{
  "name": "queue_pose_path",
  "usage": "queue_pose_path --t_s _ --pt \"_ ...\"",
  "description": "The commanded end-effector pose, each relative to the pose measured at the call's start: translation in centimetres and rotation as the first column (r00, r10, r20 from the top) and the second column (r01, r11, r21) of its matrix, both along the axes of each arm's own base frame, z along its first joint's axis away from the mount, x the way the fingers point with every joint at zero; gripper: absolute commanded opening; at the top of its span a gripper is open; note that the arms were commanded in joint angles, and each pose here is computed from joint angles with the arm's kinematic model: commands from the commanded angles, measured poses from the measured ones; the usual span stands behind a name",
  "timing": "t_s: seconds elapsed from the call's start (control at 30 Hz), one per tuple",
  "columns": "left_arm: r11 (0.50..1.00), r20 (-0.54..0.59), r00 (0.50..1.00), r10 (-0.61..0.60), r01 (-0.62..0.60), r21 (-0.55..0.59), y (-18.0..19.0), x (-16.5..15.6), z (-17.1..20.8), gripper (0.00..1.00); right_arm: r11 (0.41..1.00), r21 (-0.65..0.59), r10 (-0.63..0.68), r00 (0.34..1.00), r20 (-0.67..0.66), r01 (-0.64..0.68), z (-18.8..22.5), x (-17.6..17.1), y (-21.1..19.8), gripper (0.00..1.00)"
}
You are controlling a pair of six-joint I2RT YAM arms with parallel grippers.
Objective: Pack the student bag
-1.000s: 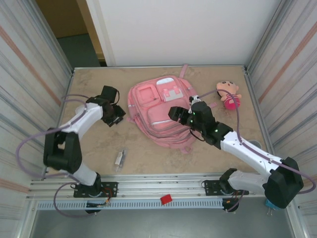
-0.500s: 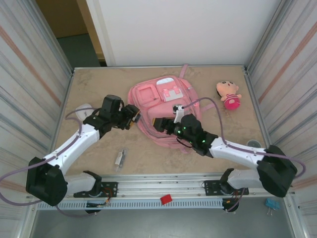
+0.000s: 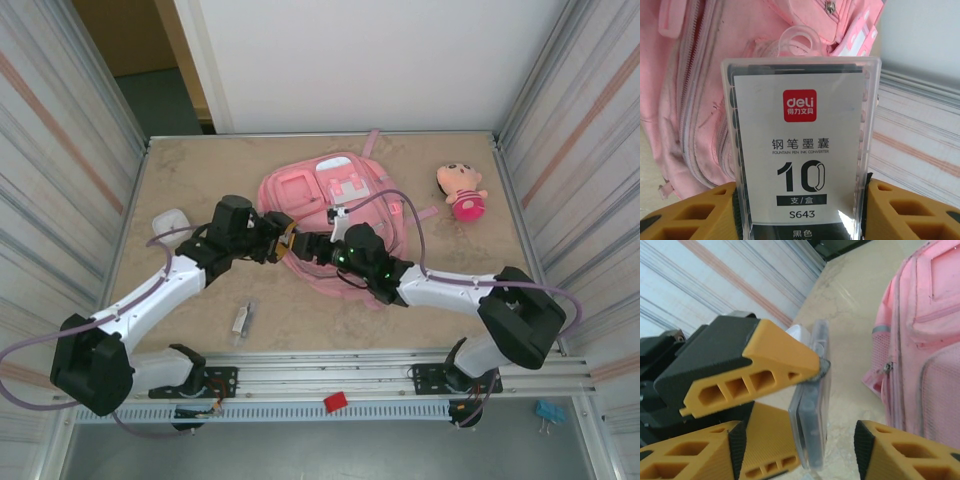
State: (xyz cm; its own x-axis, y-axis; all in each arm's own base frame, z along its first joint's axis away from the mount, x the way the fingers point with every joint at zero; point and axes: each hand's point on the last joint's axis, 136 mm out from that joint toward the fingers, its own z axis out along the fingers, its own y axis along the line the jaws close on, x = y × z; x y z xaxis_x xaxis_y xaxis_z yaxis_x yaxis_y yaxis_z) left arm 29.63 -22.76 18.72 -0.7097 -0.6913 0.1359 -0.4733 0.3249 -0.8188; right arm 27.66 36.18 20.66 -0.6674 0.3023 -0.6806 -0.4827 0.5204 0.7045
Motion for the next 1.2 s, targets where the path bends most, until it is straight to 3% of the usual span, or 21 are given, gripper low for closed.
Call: queue_pose_path --t_s 0.0,0.43,0.57,0.7,0.8,0.9,1.03,1.17 --pt "0.998 0.030 0.999 -0.023 0.024 -0.056 -1.2 0.1 1.9 0.46 1.000 0.008 0.007 0.999 0.037 -0.008 1.4 0.4 0.9 0.55" --pt "0.989 0.044 0.997 -0.069 0.074 -0.127 -3.7 -0.1 2.6 0.47 0.998 -0.047 -0.027 0.999 0.033 0.028 1.1 1.2 0.7 0.26" --pt "0.990 0.046 0.996 -0.075 0.080 -0.118 -3.7 -0.1 2.5 0.52 0.998 -0.045 -0.050 0.998 0.045 0.052 1.2 1.2 0.0 0.15" --pt "0.996 0.073 0.994 -0.082 0.085 -0.041 -2.8 0.1 2.4 0.64 0.994 -0.042 -0.097 0.994 0.052 0.099 1.9 1.7 -2.0 0.12" --pt "0.979 0.131 0.984 -0.121 0.096 0.177 -0.7 0.4 3.0 0.74 0.989 -0.001 -0.149 0.989 0.020 0.149 3.7 3.3 -5.3 0.11" --pt "0.884 0.190 0.964 -0.187 0.081 0.460 2.0 0.6 3.9 0.79 0.978 -0.017 -0.209 0.977 -0.041 0.209 4.8 5.1 -9.1 0.12" --pt "0.739 0.236 0.921 -0.310 0.078 0.669 3.5 1.2 4.5 0.80 0.960 -0.059 -0.279 0.954 -0.113 0.274 6.3 7.8 -14.2 0.11" --pt "0.533 0.212 0.803 -0.557 0.151 0.832 3.3 1.2 4.0 0.75 0.953 -0.041 -0.302 0.936 -0.182 0.300 6.9 9.1 -18.5 0.11"
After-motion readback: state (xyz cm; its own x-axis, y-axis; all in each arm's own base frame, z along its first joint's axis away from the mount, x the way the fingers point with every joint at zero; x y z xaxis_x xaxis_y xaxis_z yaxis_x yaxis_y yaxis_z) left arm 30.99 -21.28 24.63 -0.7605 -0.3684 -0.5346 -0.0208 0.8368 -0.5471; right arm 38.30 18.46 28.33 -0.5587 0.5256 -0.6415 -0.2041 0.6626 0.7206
